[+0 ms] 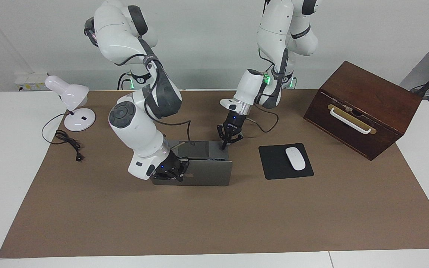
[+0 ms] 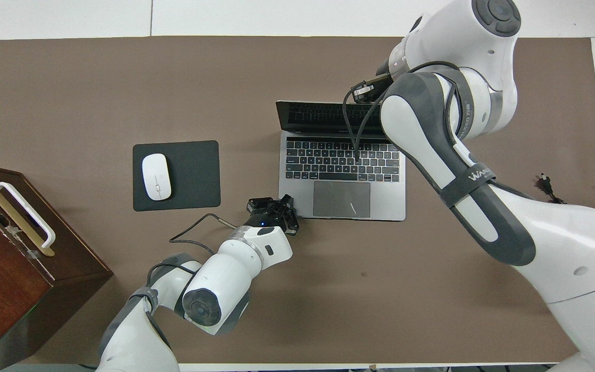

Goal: Close laptop with both arms
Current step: 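Push the laptop screen down with the right gripper toward the keyboard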

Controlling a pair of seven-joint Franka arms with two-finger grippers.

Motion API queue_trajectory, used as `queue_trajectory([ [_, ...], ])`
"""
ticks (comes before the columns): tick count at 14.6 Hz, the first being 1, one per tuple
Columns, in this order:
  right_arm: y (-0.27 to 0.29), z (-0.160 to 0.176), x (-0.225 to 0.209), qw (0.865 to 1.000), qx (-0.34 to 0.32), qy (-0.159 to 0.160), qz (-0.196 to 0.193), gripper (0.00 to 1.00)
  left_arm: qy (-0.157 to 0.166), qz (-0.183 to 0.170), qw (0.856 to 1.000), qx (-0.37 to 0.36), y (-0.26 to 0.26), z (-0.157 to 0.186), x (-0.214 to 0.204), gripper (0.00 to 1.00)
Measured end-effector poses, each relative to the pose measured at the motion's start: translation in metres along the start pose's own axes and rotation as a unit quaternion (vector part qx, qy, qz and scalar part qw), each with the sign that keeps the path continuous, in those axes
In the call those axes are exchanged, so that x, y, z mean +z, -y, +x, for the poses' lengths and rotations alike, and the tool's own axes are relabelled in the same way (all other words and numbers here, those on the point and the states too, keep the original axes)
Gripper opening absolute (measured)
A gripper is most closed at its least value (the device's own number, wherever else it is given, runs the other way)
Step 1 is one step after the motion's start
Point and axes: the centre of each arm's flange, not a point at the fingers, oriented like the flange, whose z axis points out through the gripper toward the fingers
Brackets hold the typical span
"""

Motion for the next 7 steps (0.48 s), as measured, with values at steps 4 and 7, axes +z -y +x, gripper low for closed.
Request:
queue_trajectory([
  [4, 0.001, -0.019, 0.014, 0.999, 0.001, 0.037, -0.004, 0.01, -0.001, 0.0, 1.0, 0.001, 0.0, 0.0, 0.0, 0.01],
  [7, 0.001, -0.031, 0.021, 0.999, 0.003, 0.054, -0.007, 0.01, -0.002, 0.0, 1.0, 0.001, 0.0, -0.001, 0.0, 0.01],
])
